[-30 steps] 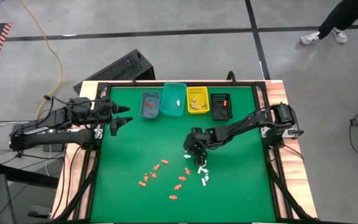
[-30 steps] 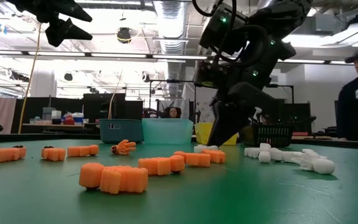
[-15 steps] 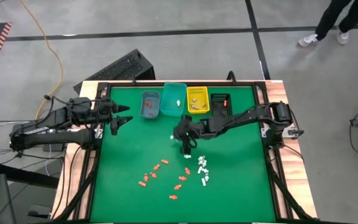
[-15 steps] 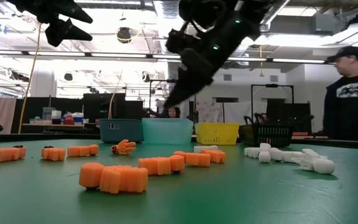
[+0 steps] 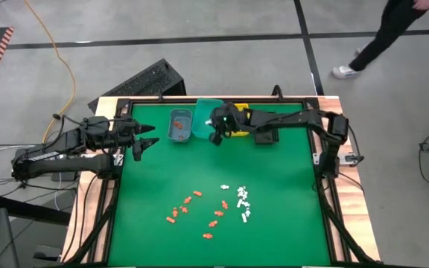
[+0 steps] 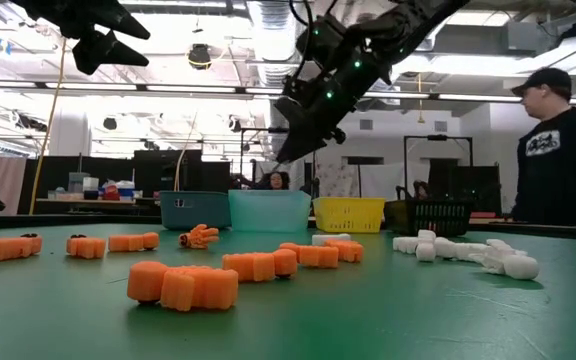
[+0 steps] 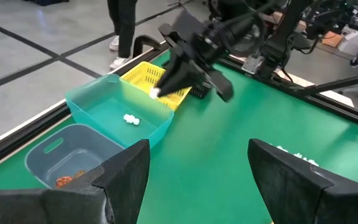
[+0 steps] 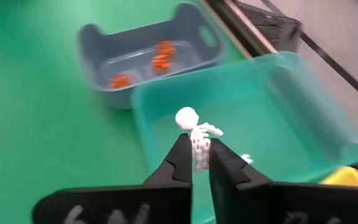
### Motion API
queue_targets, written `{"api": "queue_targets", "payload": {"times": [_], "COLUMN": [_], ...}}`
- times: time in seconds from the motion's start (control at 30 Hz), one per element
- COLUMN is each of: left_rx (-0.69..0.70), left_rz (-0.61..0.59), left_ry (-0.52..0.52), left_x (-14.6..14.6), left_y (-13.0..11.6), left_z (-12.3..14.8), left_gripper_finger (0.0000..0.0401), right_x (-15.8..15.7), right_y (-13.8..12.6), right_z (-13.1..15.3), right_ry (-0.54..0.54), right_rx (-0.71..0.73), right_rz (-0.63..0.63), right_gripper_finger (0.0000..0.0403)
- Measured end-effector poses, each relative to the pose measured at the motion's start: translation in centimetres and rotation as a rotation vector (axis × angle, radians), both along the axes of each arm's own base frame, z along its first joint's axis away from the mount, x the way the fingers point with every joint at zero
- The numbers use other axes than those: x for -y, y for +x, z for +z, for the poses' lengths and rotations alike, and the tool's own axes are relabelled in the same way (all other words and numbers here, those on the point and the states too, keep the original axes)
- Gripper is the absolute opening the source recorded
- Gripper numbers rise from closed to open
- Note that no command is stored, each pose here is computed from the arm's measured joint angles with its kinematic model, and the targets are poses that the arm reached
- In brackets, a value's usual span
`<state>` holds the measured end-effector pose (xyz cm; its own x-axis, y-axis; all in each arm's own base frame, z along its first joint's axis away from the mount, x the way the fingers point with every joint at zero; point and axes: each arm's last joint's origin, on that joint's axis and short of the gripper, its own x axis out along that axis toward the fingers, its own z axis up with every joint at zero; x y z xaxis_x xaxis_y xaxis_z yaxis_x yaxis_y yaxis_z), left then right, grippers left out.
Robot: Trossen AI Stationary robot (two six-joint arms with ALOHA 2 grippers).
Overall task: Sort Halloween decoration
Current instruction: Put the white skeleton toy into the blue transparent bin
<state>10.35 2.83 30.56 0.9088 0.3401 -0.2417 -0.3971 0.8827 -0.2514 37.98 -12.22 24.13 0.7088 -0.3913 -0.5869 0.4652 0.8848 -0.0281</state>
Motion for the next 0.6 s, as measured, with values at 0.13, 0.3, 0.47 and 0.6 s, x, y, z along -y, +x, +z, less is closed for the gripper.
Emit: {"api": "queue_targets", "payload": {"times": [0.13,0.3,0.47,0.6], "left_rx": [0.000,0.000,0.000,0.000], "left_rz": [0.001,0.001,0.001,0.001], "left_ry": [0.001,0.001,0.001,0.000], "left_x": [0.0,0.0,0.0,0.0], "left_y": [0.0,0.0,0.0,0.0], "left_z": [0.0,0.0,0.0,0.0], "left_gripper_finger": [0.0261,0.0261,0.0261,0.0261], "right_x": [1.3,1.5,1.4,0.2], "right_y": [-0.4,-0.4,-0.4,0.0], "right_z": [0.1,0.2,0.1,0.1], "right_ry": [-0.003,0.005,0.012,0.092], "right_rx": [0.008,0.015,0.017,0.036], "right_rz": [-0.020,0.023,0.040,0.174], "right_gripper_finger": [0.0077,0.0135,0.0175,0.0186]}}
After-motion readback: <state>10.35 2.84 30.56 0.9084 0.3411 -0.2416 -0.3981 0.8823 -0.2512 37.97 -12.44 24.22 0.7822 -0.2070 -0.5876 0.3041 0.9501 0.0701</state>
